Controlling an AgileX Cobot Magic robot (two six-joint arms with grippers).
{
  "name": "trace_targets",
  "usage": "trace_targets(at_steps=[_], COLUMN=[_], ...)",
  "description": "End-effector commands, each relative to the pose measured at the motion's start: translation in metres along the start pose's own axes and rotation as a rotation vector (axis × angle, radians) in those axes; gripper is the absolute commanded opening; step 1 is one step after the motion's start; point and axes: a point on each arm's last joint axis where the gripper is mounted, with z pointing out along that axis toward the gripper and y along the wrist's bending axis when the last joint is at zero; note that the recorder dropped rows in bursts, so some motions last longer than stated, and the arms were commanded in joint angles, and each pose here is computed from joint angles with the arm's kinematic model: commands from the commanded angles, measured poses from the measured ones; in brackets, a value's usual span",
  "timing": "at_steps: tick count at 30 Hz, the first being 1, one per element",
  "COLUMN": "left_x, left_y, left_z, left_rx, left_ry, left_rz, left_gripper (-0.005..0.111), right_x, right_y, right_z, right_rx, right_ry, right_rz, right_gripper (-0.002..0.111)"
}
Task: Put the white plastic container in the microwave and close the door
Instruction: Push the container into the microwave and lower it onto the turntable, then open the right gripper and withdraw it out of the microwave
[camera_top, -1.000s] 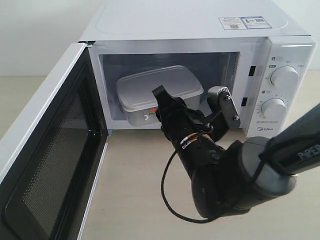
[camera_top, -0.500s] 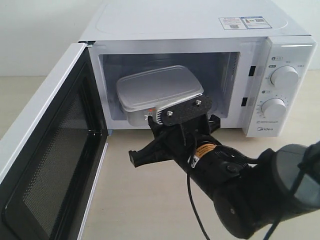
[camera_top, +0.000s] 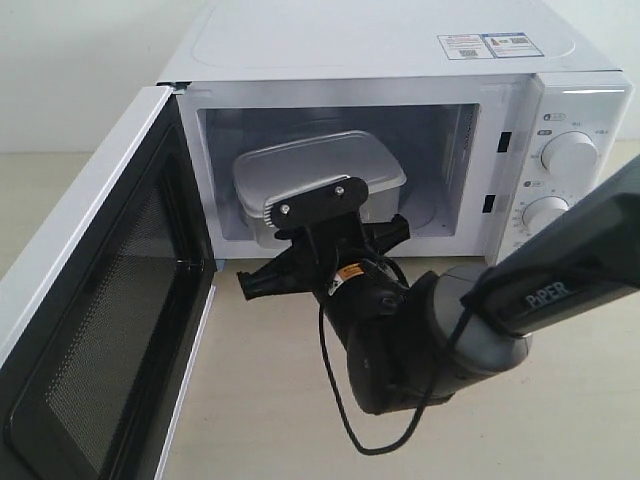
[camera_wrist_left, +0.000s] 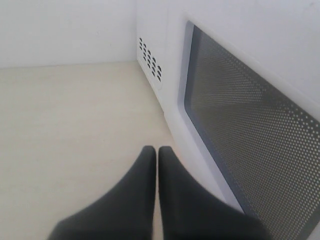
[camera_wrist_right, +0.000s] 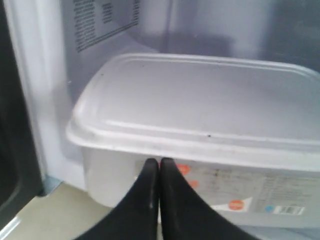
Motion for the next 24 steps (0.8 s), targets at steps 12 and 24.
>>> trace_targets(at_steps=[12,24], left_x=[0.001,0.001], left_y=[0.000,0.000], left_z=[0.000,0.000], left_rx=[-0.004,-0.004], left_ry=[0.000,0.000], left_rz=[-0.008,-0.008], left_gripper=[0.004,0.004], right_x=[-0.001,-0.003], right_y=[-0.019,-0.030], right_z=[0.032,0.035], right_rx=[0.123,0.161], right_ry=[-0.022,-0.056], right_rz=[0.019,0.091], right_gripper=[0.000,0.000])
